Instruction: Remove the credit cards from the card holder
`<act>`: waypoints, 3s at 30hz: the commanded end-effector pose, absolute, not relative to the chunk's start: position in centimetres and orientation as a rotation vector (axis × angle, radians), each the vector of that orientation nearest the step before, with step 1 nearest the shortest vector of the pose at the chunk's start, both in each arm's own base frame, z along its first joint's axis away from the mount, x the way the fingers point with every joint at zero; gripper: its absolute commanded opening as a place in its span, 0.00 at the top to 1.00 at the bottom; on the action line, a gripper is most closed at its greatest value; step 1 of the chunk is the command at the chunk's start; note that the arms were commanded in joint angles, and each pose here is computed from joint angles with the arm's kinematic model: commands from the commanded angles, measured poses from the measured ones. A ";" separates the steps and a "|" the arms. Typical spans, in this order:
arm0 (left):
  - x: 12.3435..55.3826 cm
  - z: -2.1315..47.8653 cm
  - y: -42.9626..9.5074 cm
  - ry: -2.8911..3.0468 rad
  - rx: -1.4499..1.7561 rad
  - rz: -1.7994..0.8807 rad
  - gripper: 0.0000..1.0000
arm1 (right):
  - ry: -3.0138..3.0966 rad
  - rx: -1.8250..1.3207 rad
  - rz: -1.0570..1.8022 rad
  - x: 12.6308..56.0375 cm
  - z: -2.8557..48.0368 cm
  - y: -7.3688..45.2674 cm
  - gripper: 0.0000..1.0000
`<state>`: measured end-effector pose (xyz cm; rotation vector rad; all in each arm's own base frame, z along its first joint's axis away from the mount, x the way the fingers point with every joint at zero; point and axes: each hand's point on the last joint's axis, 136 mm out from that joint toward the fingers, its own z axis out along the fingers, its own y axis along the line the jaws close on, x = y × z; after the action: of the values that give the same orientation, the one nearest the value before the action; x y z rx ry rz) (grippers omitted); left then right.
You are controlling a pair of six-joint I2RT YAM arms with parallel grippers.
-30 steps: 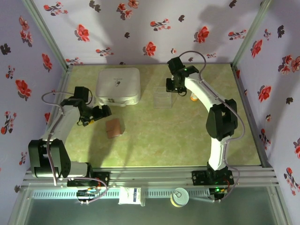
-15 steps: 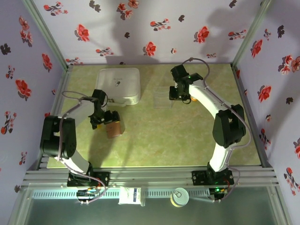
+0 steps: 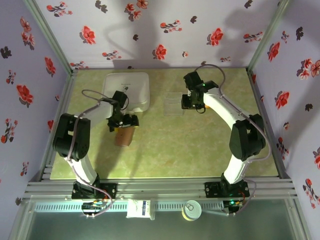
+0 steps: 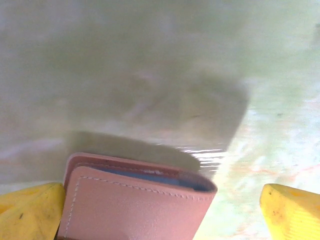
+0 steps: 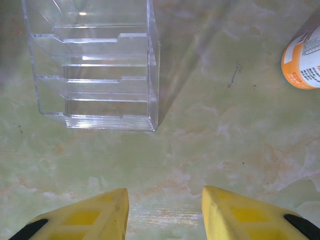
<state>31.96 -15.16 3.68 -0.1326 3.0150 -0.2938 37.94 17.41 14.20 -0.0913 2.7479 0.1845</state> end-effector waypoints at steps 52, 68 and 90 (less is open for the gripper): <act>22.0 4.3 -11.9 2.954 -0.396 0.107 0.00 | 2.715 -0.096 0.245 35.4 16.9 15.7 0.47; 22.7 1.3 -14.3 3.009 -0.364 -0.030 0.00 | 2.760 -0.147 0.149 35.8 15.4 15.2 0.46; 25.2 5.4 -19.7 2.959 -0.085 -0.116 0.20 | 2.745 -0.144 0.091 35.2 15.5 14.4 0.46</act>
<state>24.92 -18.05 4.67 -0.1854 2.9483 -0.1109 35.96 15.23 15.33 -0.1268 2.7425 0.1503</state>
